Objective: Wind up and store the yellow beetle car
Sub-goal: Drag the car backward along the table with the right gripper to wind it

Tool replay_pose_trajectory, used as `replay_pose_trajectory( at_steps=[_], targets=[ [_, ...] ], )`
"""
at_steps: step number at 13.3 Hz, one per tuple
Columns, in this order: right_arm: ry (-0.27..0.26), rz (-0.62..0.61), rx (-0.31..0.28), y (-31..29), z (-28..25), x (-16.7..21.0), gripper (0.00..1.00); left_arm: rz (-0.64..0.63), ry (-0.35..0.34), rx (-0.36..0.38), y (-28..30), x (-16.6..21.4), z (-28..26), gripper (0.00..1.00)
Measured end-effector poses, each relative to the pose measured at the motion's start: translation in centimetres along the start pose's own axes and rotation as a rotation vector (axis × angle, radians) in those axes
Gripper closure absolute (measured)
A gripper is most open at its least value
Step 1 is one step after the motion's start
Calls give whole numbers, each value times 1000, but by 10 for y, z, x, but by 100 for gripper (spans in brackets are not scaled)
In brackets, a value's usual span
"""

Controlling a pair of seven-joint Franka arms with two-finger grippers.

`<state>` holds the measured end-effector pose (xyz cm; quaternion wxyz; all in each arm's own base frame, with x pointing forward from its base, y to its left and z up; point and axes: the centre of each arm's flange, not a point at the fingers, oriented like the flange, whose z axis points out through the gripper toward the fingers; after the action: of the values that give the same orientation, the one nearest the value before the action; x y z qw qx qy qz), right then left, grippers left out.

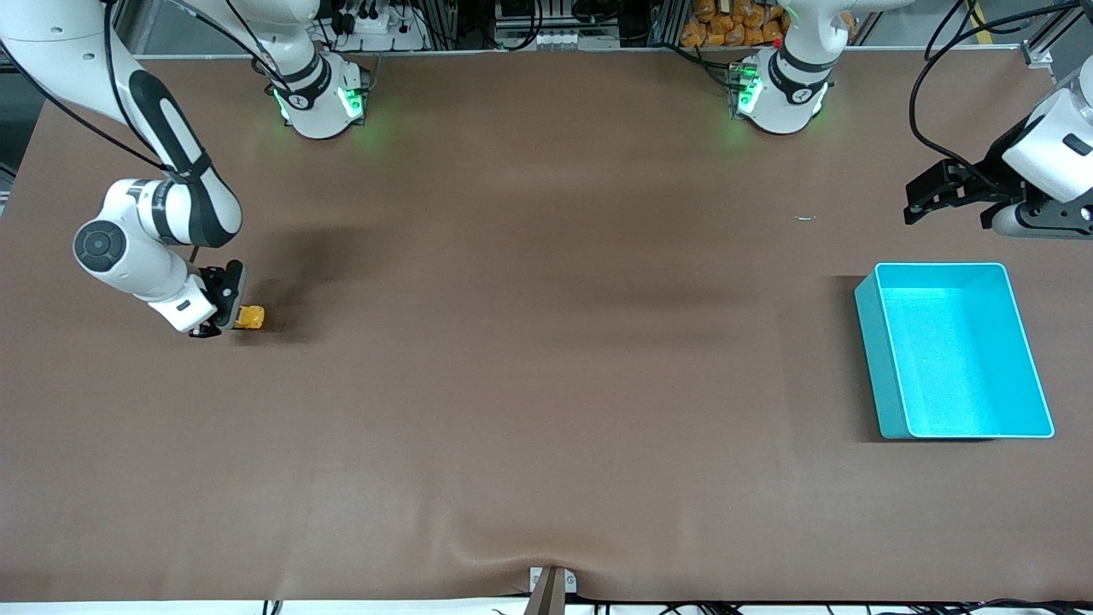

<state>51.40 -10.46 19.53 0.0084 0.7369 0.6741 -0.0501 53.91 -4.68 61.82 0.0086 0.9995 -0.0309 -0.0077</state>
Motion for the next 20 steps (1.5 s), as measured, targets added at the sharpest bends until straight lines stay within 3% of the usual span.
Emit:
replay_pose_trajectory(
  at_steps=[16,17,20],
  targets=[
    [0,-2,19,5,2,-25,57,-5,-1,0,-3,0,0,0],
    [1,2,44,5,6,-28,52,-8,-1,0,-4,0,0,0],
    [-1,24,156,17,12,-41,21,-10,-2,0,-6,0,1,0]
  ],
)
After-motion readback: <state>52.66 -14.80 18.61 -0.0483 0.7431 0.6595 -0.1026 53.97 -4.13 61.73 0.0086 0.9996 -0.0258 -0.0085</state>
